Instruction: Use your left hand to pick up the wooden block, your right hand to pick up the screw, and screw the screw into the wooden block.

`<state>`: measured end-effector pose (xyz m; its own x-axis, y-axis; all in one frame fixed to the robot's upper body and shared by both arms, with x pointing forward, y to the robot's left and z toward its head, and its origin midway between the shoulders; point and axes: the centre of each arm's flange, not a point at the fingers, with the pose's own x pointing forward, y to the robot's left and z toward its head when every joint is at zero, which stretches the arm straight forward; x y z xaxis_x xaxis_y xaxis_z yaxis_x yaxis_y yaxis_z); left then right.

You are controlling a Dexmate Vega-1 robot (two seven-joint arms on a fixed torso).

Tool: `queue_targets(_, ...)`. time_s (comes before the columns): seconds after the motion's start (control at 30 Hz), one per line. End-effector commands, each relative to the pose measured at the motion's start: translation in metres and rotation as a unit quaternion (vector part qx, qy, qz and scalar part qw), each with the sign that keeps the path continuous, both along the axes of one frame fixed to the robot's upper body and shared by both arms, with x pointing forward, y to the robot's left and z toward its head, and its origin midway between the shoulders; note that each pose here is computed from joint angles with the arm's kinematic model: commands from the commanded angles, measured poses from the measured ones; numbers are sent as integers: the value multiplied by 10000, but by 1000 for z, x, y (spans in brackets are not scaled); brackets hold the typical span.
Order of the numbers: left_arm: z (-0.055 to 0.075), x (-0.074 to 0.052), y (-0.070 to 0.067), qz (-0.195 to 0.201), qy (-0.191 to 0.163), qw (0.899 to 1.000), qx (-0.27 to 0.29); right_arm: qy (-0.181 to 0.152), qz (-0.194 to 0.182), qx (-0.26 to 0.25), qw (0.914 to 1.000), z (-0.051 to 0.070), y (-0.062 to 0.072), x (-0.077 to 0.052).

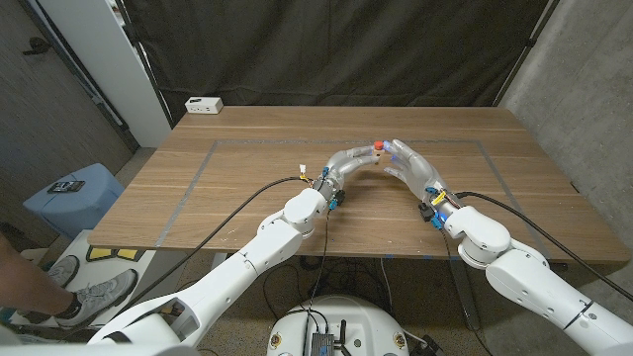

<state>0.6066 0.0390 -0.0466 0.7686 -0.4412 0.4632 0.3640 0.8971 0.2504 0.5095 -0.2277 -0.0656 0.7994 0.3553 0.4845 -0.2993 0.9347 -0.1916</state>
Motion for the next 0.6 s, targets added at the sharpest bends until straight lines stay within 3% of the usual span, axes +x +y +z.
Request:
queue_targets(0.03,-1,1,0,22,11,10000,-12,-1,35,-32,10000,-2,2,-4)
queue_targets(0.6,0,1,1,33,4,10000,-26,15,174,-30,9998,-6,9,-8)
